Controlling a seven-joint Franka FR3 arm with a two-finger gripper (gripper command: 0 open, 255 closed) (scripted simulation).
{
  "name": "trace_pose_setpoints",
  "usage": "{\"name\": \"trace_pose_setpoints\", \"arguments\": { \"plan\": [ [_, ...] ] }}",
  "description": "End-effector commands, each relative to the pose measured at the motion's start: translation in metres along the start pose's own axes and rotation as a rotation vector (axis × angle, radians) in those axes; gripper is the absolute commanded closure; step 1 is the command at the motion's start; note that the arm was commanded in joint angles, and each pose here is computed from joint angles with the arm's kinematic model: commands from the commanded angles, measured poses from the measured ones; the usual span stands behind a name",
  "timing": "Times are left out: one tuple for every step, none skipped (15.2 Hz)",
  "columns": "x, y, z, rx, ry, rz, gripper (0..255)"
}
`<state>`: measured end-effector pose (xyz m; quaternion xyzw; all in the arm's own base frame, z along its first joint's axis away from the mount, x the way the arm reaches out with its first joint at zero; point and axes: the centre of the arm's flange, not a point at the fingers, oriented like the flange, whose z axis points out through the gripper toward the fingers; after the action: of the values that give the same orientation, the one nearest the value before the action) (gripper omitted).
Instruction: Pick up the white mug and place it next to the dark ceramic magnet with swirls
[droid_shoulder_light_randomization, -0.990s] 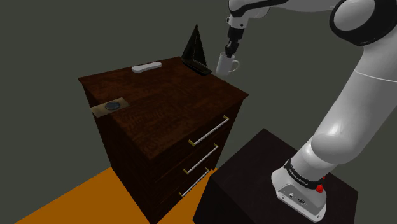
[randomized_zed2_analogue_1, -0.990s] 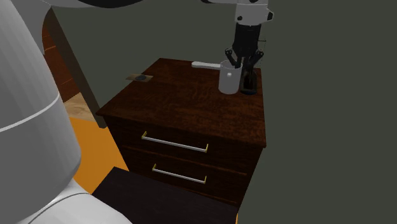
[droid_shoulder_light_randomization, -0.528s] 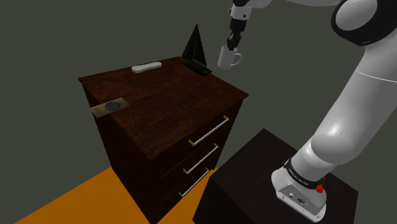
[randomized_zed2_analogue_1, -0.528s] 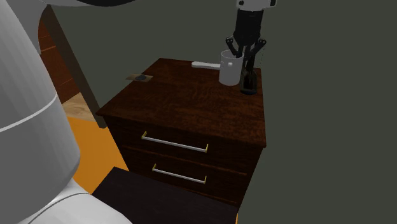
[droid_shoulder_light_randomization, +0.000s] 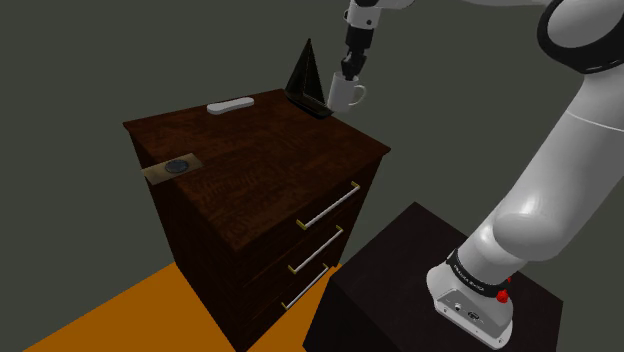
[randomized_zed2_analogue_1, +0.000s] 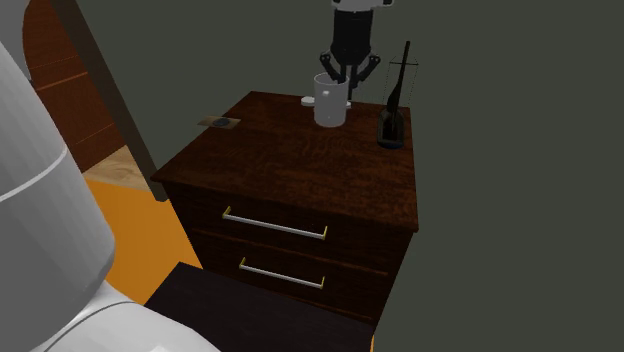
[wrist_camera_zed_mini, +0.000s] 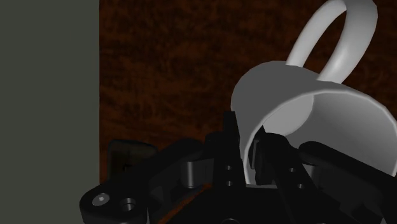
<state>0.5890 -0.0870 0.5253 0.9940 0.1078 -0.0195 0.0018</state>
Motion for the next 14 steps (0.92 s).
{"name": "trace_pose_setpoints", "arguments": {
  "plan": [
    [0.004,-0.027,-0.001,-0.001,0.0,0.001,255],
    [0.007,-0.04,-0.001,-0.001,0.0,0.001,255],
    [0.01,-0.053,-0.001,-0.001,0.0,0.001,255],
    [0.013,-0.066,-0.001,-0.001,0.0,0.001,255],
    [0.016,-0.079,-0.001,-0.001,0.0,0.001,255],
    [0.019,-0.092,-0.002,-0.001,0.0,0.001,255],
    [0.021,-0.105,-0.002,-0.001,0.0,0.001,255],
    [0.024,-0.117,-0.002,-0.001,0.0,0.001,255],
    [0.027,-0.13,-0.002,-0.001,0.0,0.001,255],
    [0.03,-0.143,-0.002,-0.001,0.0,0.001,255],
    [0.033,-0.156,-0.002,-0.001,0.0,0.001,255],
    [0.036,-0.169,-0.002,-0.001,0.0,0.001,255],
    [0.039,-0.182,-0.003,-0.001,0.0,0.001,255],
    [0.041,-0.195,-0.003,-0.001,0.0,0.001,255]
  ]
}}
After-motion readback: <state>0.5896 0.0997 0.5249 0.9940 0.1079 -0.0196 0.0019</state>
